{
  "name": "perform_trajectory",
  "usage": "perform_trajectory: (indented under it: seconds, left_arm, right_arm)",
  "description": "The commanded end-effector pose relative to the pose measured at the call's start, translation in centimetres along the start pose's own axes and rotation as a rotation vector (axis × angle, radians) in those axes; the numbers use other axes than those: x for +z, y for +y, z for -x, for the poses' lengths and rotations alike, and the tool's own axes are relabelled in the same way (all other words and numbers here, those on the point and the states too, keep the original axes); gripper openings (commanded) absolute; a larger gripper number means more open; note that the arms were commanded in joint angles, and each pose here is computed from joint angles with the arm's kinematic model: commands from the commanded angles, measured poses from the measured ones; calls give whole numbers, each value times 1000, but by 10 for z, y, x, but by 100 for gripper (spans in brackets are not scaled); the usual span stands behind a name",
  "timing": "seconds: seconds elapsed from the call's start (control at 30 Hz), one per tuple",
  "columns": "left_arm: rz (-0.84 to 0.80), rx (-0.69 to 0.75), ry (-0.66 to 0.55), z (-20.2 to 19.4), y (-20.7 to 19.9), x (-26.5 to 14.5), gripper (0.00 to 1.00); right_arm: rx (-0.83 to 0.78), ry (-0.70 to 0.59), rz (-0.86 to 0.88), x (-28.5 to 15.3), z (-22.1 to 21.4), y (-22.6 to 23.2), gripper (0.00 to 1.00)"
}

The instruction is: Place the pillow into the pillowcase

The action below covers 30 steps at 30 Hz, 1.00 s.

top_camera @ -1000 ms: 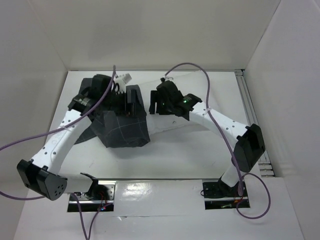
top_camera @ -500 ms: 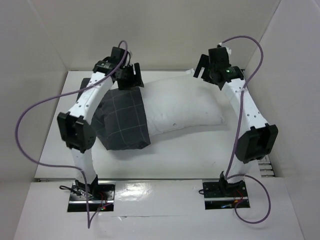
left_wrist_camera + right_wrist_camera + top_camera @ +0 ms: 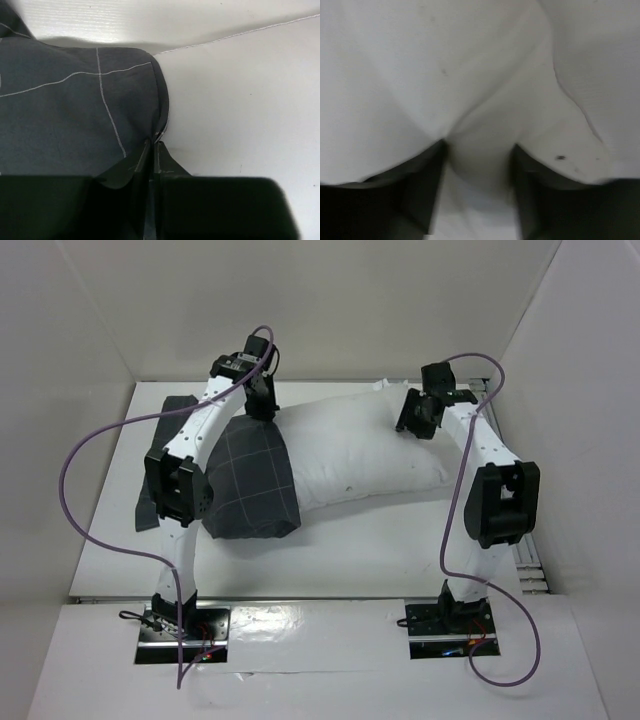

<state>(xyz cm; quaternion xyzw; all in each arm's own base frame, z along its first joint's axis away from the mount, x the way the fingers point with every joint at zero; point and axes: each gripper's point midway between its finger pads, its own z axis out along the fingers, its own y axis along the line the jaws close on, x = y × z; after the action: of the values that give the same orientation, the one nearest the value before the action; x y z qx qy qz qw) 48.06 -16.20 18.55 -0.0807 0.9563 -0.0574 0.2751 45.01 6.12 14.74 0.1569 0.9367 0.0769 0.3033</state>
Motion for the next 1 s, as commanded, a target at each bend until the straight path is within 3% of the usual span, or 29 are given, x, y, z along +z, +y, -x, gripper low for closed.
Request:
perform_trajectory:
  seconds: [0.0,0.03,0.07,0.1,0.13,0.27,0.43,0.53,0.6,0.67,0.73,0.83,0.97]
  left_arm:
    - [-18,46,-83,19,1,-41,19]
    - [-36,55,-90,22,-3,-44,14]
    - [-86,64,-91,24,-11,-50,0]
    - [-113,75,-91,25,-16,-53,0]
    - [-190,89,-71,21,-29,-56,0]
    - [-463,143,-99,25,-77,-93,0]
    - [-928,214,-176,26,-165,-194,0]
    - [-1109,232,-226,27,-190,-256,0]
    - [-1198,233,-208,19,-199,-272,0]
    - [-1214,221,-169,7,-209,-268,0]
    - [-1145,208,-124,-9,-221,-236,0]
    - [-995,218,-82,-13,-220,-162,0]
    - [-904,240,-133,8,-216,-139,0]
  right_arm:
    - [-23,72,148,9,-23,21,48]
    - [-32,66,158,7,-25,25,33]
    - [-32,68,169,3,-27,27,21]
    - [-32,62,179,1,-29,31,3]
    - [-25,49,202,-2,-25,36,0]
    - [-62,-43,330,-41,-2,77,0]
    - [-169,-311,514,-164,54,159,0]
    - [-195,-385,554,-213,54,178,0]
    - [-197,-389,572,-230,42,181,0]
    - [-193,-306,524,-207,8,176,0]
    - [-152,-211,473,-177,-29,158,0]
    - [-66,-161,437,-157,-60,137,0]
    - [2,-138,360,-137,-81,109,0]
